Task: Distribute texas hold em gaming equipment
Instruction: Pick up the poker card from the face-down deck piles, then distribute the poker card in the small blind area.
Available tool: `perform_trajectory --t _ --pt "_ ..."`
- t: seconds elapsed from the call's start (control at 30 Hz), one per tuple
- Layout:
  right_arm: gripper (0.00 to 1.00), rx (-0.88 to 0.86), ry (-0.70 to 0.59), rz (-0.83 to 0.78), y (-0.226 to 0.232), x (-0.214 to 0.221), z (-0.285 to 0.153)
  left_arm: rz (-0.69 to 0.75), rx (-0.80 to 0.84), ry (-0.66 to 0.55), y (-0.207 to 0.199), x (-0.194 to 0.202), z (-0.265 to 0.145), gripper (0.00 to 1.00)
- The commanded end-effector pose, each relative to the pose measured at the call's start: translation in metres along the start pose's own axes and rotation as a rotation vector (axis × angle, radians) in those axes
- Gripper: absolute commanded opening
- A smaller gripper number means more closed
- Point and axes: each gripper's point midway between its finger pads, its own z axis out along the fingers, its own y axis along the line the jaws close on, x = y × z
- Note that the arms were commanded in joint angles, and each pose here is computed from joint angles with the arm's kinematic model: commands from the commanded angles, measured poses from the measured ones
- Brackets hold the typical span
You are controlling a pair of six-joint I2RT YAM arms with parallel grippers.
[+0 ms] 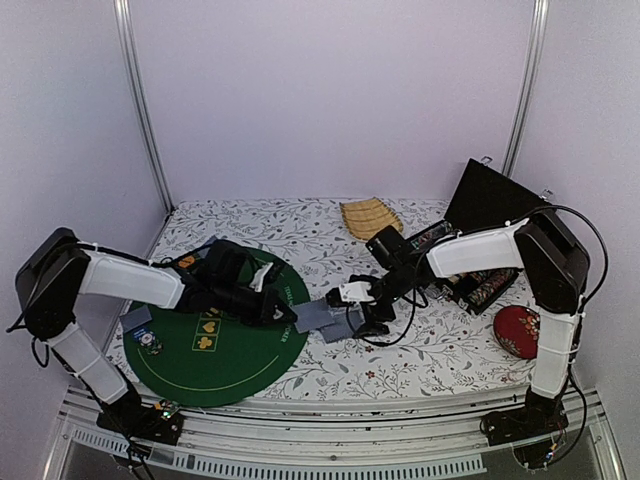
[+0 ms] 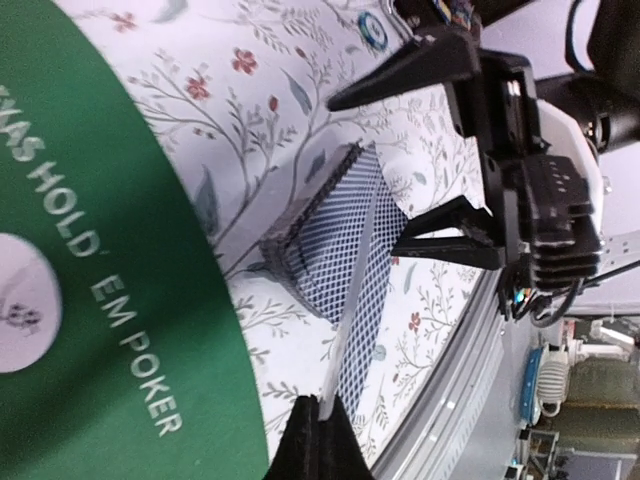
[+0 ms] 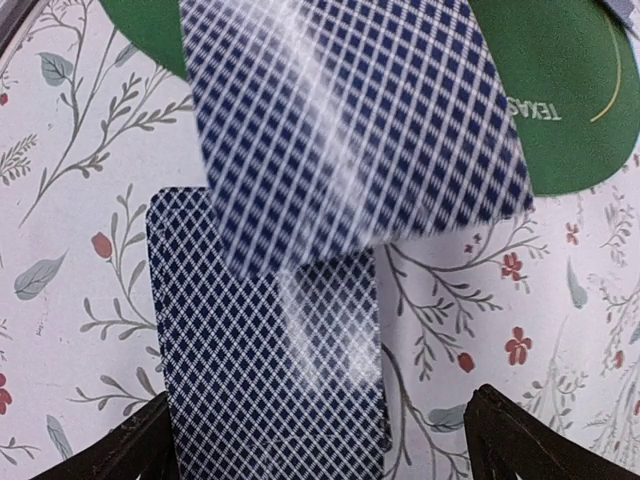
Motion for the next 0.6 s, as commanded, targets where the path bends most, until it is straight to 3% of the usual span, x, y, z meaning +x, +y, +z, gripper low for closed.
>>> perform_trajectory --t 0.0,0.17,0.37,0.43,0.57 --pt "0.99 0.121 -0.089 -0.06 -0.021 -0.037 -0.038 -0.049 -0.024 -0.076 0.018 -0.01 -0.041 0.0" --pt "0.99 0.217 -0.203 -0.116 -0.023 -0.068 -0.078 -0.166 -0.185 -0.24 0.046 -0.034 -0.127 0.0" --pt "0.99 0.276 -0.28 -0.185 -0.008 -0.081 -0.107 -0.403 -0.406 -0.383 0.108 -0.019 -0.237 0.0" --pt "0.99 0.305 -0.271 -0.209 -0.007 -0.078 -0.112 -0.476 -0.509 -0.388 0.133 -0.009 -0.27 0.0" --pt "0.99 0.323 -0.241 -0.23 -0.004 -0.072 -0.115 -0.49 -0.651 -0.327 0.158 -0.011 -0.313 0.0"
